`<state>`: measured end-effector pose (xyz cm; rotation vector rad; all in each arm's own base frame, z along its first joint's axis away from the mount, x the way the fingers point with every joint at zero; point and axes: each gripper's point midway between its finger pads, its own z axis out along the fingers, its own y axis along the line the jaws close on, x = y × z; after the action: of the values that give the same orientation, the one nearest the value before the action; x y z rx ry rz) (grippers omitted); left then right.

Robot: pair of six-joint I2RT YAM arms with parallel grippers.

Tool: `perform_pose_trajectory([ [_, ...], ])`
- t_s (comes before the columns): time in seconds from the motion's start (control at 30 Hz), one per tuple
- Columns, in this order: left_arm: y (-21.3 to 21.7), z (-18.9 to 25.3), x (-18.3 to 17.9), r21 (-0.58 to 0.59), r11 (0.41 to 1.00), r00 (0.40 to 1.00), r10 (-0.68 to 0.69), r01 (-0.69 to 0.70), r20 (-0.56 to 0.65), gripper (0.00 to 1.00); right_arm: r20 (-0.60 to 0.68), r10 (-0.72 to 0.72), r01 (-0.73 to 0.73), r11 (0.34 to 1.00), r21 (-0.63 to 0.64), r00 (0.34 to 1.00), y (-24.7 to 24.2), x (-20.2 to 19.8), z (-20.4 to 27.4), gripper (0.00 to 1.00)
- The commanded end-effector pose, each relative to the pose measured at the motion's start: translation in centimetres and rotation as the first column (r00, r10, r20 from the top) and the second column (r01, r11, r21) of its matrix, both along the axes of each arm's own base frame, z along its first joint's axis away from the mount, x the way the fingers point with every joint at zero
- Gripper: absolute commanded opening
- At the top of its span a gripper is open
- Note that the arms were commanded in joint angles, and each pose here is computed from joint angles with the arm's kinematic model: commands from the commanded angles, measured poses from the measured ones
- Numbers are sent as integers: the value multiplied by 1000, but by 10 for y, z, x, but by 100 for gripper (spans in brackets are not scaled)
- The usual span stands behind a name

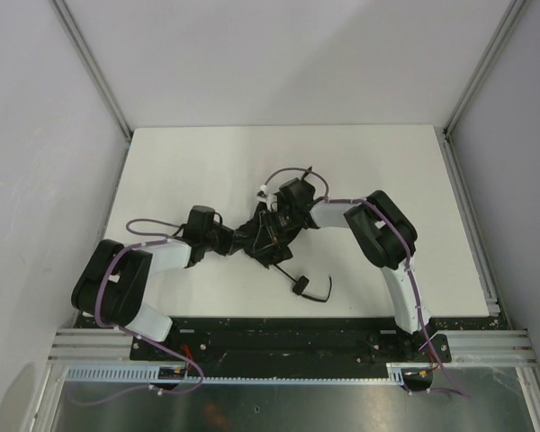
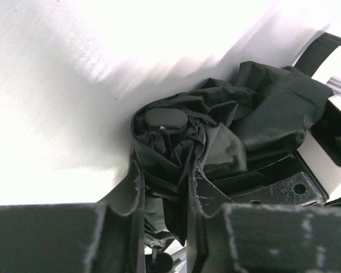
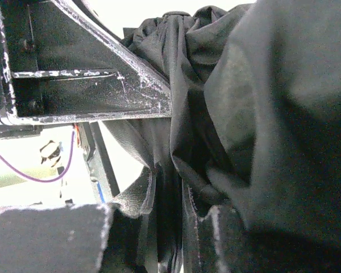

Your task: Put away the umbrella

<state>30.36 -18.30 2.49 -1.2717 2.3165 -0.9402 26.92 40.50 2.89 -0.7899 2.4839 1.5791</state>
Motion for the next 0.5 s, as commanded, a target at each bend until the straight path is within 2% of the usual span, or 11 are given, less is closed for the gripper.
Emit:
perform_pose_trajectory([
  [0.0,29,-50,-18,243,970,997,6,14,-82,2,-47,31,-37,989,-142,998,-5,-41,-32,4],
  [0.13,28,-55,-29,256,966,993,-9,39,-118,0,103,-28,46,982,-182,994,-9,-15,-10,33],
  [0.3,33,-58,-34,296,954,989,-5,48,-145,0,309,-59,127,971,-204,949,-18,7,35,79],
  [0.37,31,-57,-35,296,954,989,-8,53,-150,0,435,-44,157,961,-229,900,-23,11,54,87],
  [0.47,29,-56,-35,289,955,988,-15,60,-153,0,658,-10,245,932,-266,753,-26,18,77,91],
])
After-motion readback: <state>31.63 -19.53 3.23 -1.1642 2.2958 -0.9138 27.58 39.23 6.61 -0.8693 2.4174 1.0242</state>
